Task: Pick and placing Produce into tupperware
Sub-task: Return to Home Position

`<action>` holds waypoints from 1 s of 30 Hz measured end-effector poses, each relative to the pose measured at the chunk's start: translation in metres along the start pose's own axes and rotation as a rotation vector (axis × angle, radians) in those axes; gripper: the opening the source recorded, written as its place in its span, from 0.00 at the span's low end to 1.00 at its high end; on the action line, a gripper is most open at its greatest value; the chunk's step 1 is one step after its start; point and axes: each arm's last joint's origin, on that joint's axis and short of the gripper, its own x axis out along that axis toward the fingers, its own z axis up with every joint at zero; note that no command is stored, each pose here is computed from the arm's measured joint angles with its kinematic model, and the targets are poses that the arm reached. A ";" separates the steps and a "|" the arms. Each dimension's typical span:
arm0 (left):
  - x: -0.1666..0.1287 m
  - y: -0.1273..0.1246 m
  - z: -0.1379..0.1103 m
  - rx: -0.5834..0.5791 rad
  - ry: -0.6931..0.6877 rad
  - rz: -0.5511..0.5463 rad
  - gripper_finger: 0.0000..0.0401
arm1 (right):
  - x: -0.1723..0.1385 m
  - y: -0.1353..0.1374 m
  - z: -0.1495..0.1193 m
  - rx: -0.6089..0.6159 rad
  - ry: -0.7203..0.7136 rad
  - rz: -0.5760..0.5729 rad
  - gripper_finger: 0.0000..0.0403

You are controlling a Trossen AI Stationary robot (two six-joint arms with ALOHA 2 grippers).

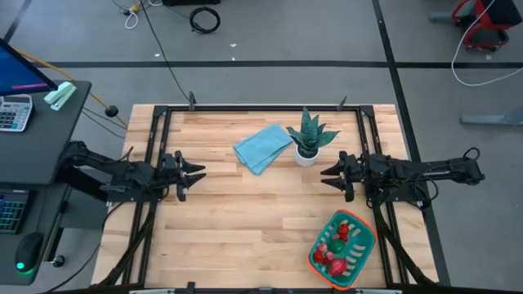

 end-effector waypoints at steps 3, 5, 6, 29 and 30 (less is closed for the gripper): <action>0.000 0.000 0.000 0.001 0.000 0.000 0.37 | 0.000 0.000 0.000 0.000 -0.001 0.000 0.41; 0.000 0.000 0.000 -0.002 0.000 0.000 0.38 | 0.000 0.000 0.000 0.000 -0.001 0.000 0.41; 0.000 0.000 0.000 -0.007 0.000 0.000 0.38 | 0.000 0.000 0.000 0.000 -0.001 0.000 0.41; 0.000 0.000 0.000 -0.006 0.001 0.000 0.38 | 0.000 0.000 0.000 0.000 0.000 0.000 0.41; 0.000 0.000 0.000 -0.006 0.001 0.000 0.38 | 0.000 0.000 0.000 0.000 0.000 0.000 0.41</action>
